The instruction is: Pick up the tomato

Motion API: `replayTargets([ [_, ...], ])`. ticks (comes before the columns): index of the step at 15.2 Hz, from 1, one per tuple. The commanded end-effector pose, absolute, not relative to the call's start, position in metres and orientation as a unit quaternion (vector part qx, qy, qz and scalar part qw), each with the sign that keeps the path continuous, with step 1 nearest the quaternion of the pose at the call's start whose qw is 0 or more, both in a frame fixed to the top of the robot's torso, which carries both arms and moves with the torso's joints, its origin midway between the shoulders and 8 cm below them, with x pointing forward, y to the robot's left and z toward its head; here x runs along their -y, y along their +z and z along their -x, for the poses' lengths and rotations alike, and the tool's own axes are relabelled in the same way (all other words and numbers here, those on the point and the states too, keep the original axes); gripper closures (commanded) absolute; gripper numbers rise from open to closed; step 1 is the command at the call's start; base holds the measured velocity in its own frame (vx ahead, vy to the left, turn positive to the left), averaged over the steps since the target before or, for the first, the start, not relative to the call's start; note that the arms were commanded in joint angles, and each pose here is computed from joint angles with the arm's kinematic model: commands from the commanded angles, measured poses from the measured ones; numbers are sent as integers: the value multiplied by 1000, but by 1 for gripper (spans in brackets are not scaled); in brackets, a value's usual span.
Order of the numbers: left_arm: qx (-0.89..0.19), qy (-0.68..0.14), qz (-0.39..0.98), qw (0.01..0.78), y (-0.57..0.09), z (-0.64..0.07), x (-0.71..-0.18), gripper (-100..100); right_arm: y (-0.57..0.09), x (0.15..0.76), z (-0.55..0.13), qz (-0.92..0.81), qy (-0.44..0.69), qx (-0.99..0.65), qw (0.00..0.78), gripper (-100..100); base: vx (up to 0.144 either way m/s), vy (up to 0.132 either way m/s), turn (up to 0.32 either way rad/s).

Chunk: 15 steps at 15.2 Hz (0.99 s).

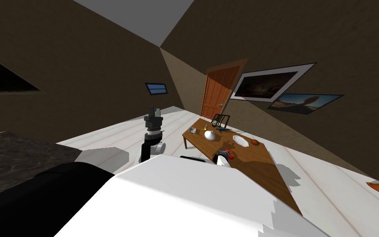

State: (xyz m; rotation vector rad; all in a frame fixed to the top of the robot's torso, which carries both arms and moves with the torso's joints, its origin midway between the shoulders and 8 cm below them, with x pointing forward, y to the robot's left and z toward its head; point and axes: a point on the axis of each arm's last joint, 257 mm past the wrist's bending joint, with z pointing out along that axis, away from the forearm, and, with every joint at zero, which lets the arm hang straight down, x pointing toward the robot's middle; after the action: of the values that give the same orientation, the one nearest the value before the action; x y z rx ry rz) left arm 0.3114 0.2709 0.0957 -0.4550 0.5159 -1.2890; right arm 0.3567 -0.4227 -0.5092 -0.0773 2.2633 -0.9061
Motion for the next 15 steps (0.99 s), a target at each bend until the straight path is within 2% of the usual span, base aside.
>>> replayTargets([
  [1,-236,-589,208,745,96,-311,-271,0,-509,429,-345,33,-357,-870,338,-100,39,-12,55],
  [8,-236,-589,208,745,96,-311,-271,0,-509,447,-322,27,-374,-869,323,-100,27,-11,18],
  [9,-236,-589,208,745,96,-311,-271,0,-509,448,-321,27,-375,-869,323,100,0,0,0],
  [15,-236,-589,208,745,96,-311,-271,0,-508,438,-341,26,-364,-869,334,100,-13,5,-21],
])
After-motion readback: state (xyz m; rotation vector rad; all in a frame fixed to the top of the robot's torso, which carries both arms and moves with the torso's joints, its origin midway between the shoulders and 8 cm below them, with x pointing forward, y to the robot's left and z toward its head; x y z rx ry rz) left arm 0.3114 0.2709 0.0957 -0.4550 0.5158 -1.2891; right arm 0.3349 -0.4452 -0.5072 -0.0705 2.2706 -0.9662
